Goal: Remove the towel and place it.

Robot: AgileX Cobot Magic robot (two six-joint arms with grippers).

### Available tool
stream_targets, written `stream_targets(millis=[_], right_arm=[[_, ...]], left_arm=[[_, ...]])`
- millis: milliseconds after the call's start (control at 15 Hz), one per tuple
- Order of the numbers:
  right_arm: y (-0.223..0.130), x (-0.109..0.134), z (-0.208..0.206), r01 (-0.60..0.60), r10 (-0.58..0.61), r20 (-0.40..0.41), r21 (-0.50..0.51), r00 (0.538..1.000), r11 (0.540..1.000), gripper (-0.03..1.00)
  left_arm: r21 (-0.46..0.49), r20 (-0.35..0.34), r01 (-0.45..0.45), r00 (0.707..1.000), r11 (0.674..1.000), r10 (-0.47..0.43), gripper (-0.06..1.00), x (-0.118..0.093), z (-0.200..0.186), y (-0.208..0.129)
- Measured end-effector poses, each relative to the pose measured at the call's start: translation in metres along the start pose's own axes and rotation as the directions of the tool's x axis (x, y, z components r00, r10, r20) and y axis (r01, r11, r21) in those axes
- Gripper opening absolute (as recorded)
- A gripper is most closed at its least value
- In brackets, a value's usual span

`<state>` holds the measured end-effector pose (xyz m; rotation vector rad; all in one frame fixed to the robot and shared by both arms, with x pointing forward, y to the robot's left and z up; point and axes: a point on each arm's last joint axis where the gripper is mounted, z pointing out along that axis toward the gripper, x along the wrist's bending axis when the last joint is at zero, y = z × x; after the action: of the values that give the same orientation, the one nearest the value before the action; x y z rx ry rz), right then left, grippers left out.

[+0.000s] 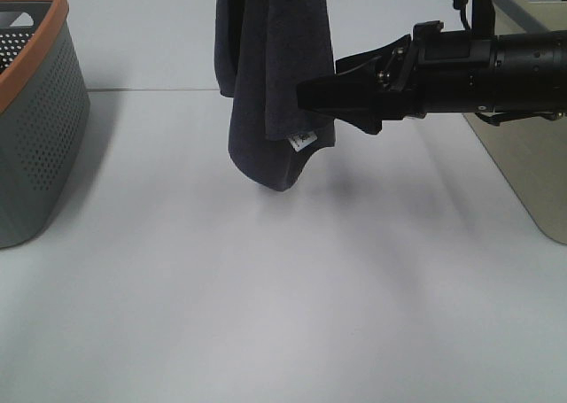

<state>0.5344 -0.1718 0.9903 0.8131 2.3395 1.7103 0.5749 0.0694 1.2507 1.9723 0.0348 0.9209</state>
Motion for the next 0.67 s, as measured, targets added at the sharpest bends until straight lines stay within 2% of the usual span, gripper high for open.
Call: stream_targets(millis=[200,400,467,667], right_arm=[[0.0,0.012,0.009,0.009,-0.008,-0.032,0.017,0.999,1.0,0.84],[-0.004,0.017,0.019,0.041,-0.042,0.014,0.076,0.999,0.996,0.8],[-0.006,0.012,0.019,0.044,-0.051,0.068,0.105,0.996,0.993,0.77],[-0.007,0.012,0.019,0.043,-0.052,0.076,0.109,0.996,0.993,0.76]], left_arm=[[0.0,-0.001,0.0,1.0,1.0,0.0,0.0,0.0,0.0,0.0],[0.0,-0.001,0.001,1.0,1.0,-0.001,0.0,0.0,0.0,0.0],[0.0,-0.001,0.002,1.0,1.0,-0.002,0.0,0.0,0.0,0.0],[0.0,-0.001,0.002,1.0,1.0,-0.002,0.0,0.0,0.0,0.0]])
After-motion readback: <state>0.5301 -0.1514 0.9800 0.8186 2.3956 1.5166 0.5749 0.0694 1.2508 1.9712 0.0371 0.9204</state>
